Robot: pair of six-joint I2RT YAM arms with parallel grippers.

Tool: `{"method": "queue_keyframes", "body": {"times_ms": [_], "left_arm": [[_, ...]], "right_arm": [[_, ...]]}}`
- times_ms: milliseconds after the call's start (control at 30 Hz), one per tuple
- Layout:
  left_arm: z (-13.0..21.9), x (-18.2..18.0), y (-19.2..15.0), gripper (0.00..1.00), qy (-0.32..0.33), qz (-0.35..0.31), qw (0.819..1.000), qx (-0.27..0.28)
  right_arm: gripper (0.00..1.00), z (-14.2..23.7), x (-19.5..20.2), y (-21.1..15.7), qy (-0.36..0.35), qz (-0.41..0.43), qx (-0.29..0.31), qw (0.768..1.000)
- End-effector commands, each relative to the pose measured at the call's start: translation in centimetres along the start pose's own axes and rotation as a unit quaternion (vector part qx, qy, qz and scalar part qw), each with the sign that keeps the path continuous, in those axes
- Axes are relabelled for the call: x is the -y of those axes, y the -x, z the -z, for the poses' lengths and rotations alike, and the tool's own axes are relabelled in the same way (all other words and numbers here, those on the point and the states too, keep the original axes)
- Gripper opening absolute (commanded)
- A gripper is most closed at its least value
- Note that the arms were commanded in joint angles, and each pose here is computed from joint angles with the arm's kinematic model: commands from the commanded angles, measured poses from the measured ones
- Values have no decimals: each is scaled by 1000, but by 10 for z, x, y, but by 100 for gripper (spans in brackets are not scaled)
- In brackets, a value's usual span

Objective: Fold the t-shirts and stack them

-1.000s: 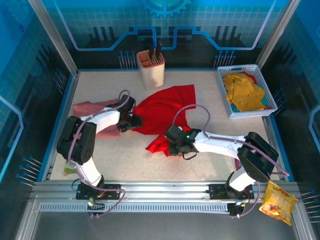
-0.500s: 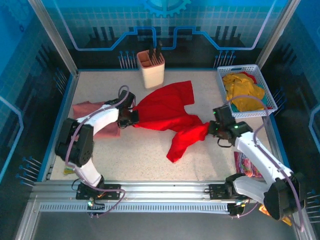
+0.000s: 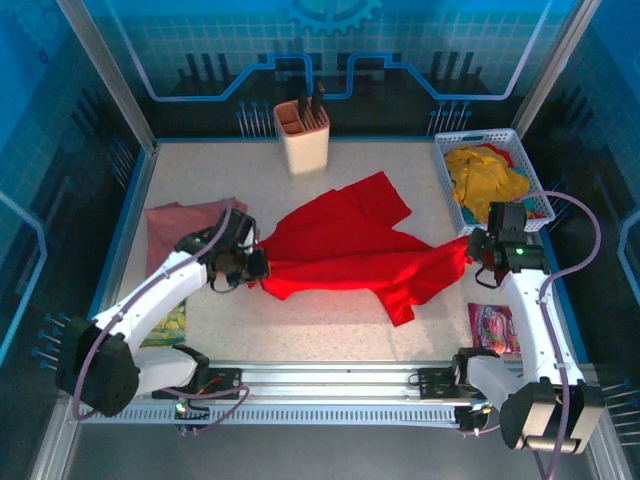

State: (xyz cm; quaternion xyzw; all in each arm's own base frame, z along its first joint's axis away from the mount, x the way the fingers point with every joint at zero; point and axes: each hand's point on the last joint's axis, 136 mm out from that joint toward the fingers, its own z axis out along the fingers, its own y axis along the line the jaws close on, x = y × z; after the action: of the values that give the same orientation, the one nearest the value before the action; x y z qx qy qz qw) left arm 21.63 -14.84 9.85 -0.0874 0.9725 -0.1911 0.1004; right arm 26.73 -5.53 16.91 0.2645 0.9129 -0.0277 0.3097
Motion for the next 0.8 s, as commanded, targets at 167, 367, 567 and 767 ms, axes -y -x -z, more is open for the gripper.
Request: {"method": "queue_keyframes", "body": {"times_ms": [167, 367, 567, 767], "left_arm": [[-15, 2, -48, 50, -10, 35, 998, -57], [13, 35, 30, 63, -23, -19, 1000, 10], [2, 93, 110, 66, -52, -84, 994, 43], [-58, 132, 148, 66, -51, -130, 990, 1]], "right_arm": [[85, 3, -12, -2, 37, 21, -13, 999], [96, 7, -49, -17, 111, 60, -26, 992], [96, -7, -61, -51, 124, 80, -74, 986], [96, -11, -66, -72, 144, 73, -92, 983]]}}
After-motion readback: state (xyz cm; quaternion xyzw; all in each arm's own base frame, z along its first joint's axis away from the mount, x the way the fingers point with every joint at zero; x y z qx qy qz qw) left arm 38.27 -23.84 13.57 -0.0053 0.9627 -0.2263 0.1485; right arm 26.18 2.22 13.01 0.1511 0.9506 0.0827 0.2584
